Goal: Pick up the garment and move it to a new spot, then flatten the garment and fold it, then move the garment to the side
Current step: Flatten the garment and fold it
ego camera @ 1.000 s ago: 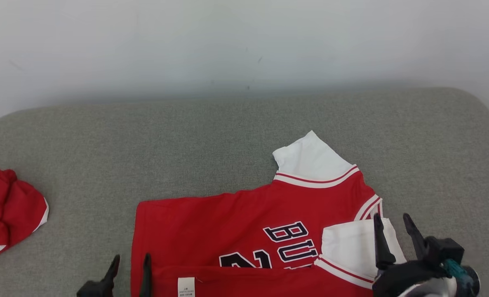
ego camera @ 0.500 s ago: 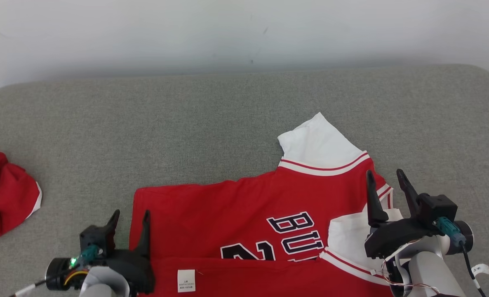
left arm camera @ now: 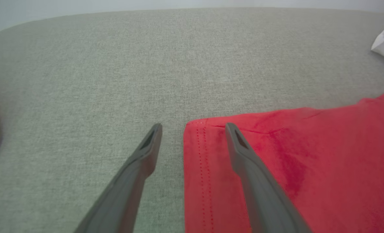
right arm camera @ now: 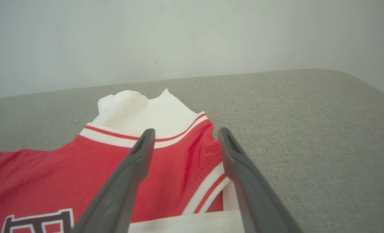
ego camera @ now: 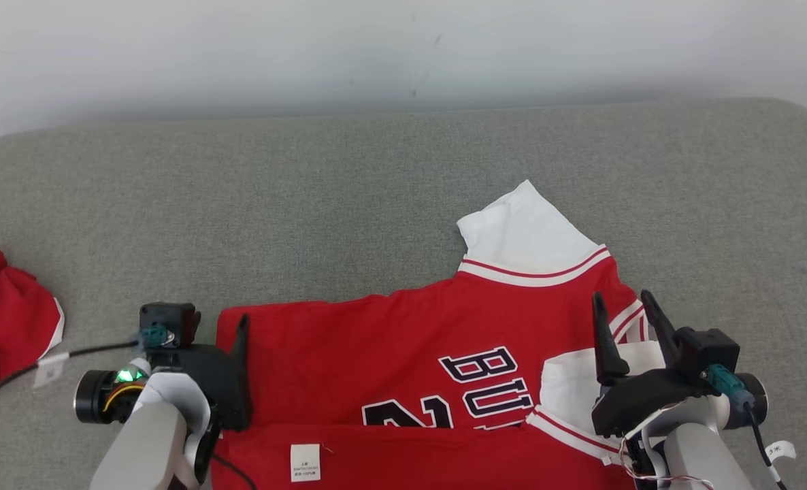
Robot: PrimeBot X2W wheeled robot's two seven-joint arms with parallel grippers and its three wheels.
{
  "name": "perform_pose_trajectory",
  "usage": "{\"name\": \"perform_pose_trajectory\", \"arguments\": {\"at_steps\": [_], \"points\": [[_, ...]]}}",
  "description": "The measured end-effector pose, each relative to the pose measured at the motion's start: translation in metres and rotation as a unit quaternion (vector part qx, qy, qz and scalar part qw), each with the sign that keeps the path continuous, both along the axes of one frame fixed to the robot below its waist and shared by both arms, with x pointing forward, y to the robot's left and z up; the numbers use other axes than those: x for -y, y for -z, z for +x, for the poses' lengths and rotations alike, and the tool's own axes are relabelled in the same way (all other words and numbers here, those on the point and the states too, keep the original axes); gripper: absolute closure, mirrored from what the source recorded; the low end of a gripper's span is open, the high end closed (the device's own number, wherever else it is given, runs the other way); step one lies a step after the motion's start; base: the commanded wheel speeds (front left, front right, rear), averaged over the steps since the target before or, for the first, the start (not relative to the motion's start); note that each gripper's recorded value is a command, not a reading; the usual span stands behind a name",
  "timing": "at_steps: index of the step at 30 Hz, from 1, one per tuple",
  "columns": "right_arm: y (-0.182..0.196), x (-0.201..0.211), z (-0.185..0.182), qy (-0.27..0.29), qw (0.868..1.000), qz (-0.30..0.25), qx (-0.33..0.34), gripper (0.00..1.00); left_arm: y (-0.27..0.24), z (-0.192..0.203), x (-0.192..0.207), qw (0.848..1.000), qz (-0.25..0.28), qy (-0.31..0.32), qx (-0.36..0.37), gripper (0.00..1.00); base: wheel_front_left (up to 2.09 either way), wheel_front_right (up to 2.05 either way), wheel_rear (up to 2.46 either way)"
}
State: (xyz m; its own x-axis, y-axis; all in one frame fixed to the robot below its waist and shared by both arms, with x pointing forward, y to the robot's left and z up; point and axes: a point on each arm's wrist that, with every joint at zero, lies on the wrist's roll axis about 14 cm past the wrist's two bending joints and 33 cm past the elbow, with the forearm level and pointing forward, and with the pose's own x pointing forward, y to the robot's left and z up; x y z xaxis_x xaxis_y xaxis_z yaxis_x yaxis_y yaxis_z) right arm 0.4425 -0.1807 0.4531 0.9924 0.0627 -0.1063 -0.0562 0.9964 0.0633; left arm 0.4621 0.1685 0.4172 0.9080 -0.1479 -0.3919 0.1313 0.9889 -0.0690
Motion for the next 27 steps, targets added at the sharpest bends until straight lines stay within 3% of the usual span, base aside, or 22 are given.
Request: {"name": "perform_pose_trajectory", "arguments": {"at_steps": [7, 16, 17, 19, 20, 24, 27], "points": [[0.008, 0.004, -0.007, 0.006, 1.0, 0.001, -0.013, 0.0, 0.01, 0.002, 0.011, 0.998, -0.008, 0.009, -0.064, 0.0, 0.0, 0.0, 0.0], [0.017, 0.003, -0.012, 0.003, 1.0, 0.0, -0.028, 0.0, 0.014, 0.003, 0.011, 0.995, -0.026, 0.001, -0.095, 0.0, 0.0, 0.0, 0.0], [0.017, 0.002, -0.011, -0.001, 1.0, -0.002, -0.028, 0.0, 0.015, 0.003, 0.011, 0.995, -0.026, 0.001, -0.097, 0.05, 0.0, 0.0, 0.0], [0.011, 0.0, -0.002, -0.01, 1.0, -0.009, -0.021, 0.0, 0.018, 0.003, 0.011, 0.995, -0.027, 0.001, -0.1, 0.28, 0.0, 0.0, 0.0], [0.007, -0.001, 0.004, -0.015, 1.0, -0.013, -0.018, 0.0, 0.02, 0.002, 0.011, 0.994, -0.028, 0.0, -0.103, 0.34, 0.0, 0.0, 0.0], [-0.006, -0.003, 0.026, -0.036, 0.999, -0.036, -0.015, 0.0, 0.021, 0.006, 0.011, 0.994, -0.034, -0.002, -0.104, 0.36, 0.0, 0.0, 0.0], [-0.018, -0.005, 0.043, -0.049, 0.998, -0.05, -0.007, 0.0, 0.025, 0.007, 0.011, 0.994, -0.04, -0.005, -0.106, 0.32, 0.0, 0.0, 0.0]]}}
